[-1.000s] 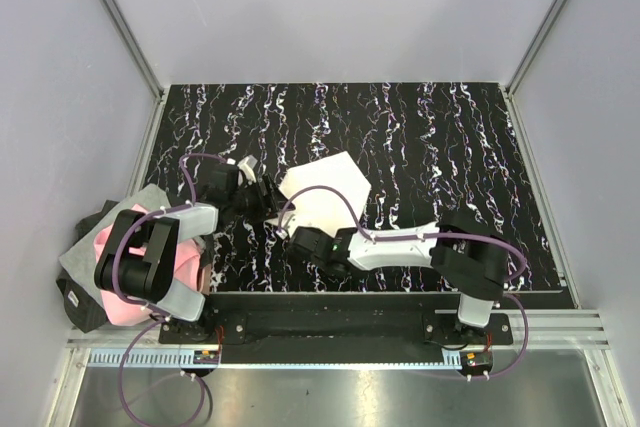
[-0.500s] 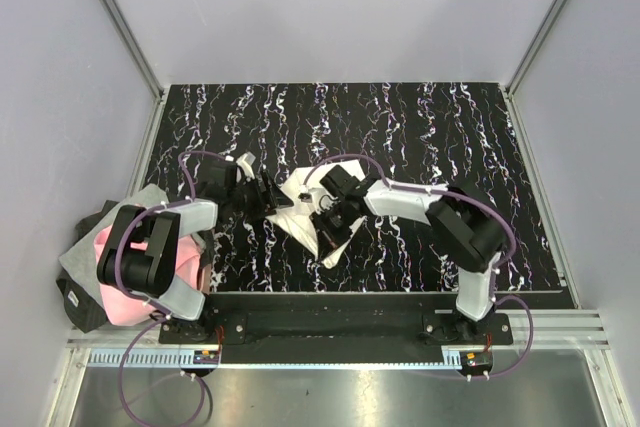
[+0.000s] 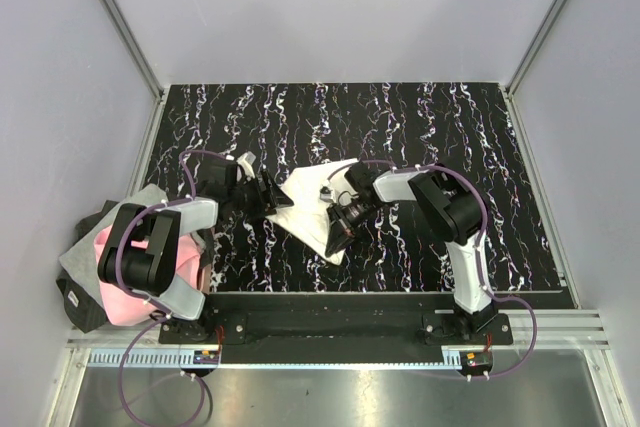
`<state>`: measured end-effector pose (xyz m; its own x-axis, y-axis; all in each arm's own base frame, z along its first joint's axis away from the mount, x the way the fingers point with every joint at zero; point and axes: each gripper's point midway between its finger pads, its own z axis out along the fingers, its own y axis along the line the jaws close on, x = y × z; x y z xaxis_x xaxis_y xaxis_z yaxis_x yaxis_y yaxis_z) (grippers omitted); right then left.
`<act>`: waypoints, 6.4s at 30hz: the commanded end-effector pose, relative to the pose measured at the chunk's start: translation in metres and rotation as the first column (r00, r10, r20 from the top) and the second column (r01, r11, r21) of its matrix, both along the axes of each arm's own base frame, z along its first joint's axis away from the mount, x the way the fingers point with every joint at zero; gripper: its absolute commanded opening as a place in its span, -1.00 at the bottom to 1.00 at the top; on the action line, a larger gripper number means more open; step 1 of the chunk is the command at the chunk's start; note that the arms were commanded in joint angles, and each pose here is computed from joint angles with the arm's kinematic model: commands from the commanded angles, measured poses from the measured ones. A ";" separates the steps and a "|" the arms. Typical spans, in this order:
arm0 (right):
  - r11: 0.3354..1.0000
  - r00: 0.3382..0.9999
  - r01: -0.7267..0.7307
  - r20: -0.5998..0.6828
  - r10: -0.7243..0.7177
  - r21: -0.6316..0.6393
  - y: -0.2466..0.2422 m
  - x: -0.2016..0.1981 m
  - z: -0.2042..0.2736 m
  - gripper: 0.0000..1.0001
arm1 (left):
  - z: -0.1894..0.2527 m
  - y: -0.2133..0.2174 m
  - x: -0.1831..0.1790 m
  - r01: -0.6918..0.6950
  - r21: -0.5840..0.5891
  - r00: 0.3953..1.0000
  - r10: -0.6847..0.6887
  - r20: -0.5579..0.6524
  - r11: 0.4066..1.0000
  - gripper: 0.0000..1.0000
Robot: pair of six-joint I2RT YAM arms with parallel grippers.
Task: Fold the napkin, place the utensils inside, and roll it up
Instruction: Roll the napkin with the utensil
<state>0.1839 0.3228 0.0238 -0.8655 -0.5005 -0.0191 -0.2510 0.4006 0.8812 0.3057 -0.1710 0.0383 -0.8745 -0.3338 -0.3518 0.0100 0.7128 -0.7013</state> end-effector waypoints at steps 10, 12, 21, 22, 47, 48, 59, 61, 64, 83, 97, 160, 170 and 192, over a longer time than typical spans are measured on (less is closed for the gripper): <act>0.988 0.989 0.145 0.033 -0.147 0.053 -0.014 0.045 0.049 -0.37 | -0.055 0.032 -0.033 -0.036 0.180 0.980 0.070 -0.185 0.983 0.54; 0.985 0.982 0.168 0.079 -0.171 0.044 -0.014 0.051 0.061 -0.20 | -0.056 0.031 -0.033 -0.033 0.178 0.981 0.067 -0.185 0.983 0.54; 0.995 0.968 0.097 0.232 -0.093 -0.007 0.003 0.016 0.092 0.09 | -0.055 0.031 -0.034 -0.031 0.176 0.981 0.063 -0.185 0.984 0.54; 0.997 0.969 0.078 0.238 -0.069 -0.026 0.006 0.009 0.087 0.10 | -0.055 0.031 -0.034 -0.032 0.177 0.981 0.064 -0.183 0.984 0.54; 0.918 0.939 0.053 0.333 0.088 -0.393 -0.007 0.000 0.020 0.10 | -0.057 0.030 -0.034 -0.029 0.174 0.980 0.063 -0.191 0.984 0.54; 0.918 0.936 0.058 0.341 0.087 -0.392 -0.006 0.002 0.021 0.10 | -0.057 0.030 -0.034 -0.028 0.174 0.980 0.062 -0.190 0.984 0.54; 0.888 0.928 0.090 0.360 0.089 -0.452 -0.021 0.018 0.002 0.10 | -0.056 0.030 -0.034 -0.026 0.170 0.980 0.059 -0.189 0.985 0.54; 0.884 0.927 0.092 0.364 0.093 -0.458 -0.024 0.019 0.000 0.10 | -0.056 0.030 -0.033 -0.026 0.170 0.980 0.059 -0.191 0.985 0.54; 0.890 0.918 0.092 0.384 0.098 -0.446 -0.023 0.023 0.005 0.09 | -0.057 0.030 -0.034 -0.025 0.171 0.980 0.058 -0.190 0.985 0.54; 0.983 0.340 0.095 0.933 0.117 -0.158 0.075 0.055 0.083 0.01 | -0.057 0.029 -0.034 -0.021 0.165 0.979 0.054 -0.195 0.986 0.54; 0.951 0.240 0.132 0.940 0.243 -0.280 0.078 0.082 0.021 0.14 | -0.058 0.028 -0.035 -0.018 0.164 0.978 0.051 -0.202 0.986 0.54; 0.997 0.972 -0.069 0.224 0.077 -0.045 0.032 0.019 -0.041 -0.70 | -0.022 0.020 -0.066 -0.042 0.030 0.995 0.044 -0.093 0.999 0.28; 0.998 0.976 -0.062 0.209 0.064 -0.016 0.034 0.028 -0.041 -0.68 | -0.034 0.017 -0.073 -0.024 0.035 0.988 0.029 -0.149 0.999 -0.65; 0.976 0.373 0.065 0.912 0.168 -0.206 0.051 0.052 0.078 0.32 | -0.030 0.016 -0.065 0.026 0.066 0.974 -0.010 -0.224 0.997 -1.00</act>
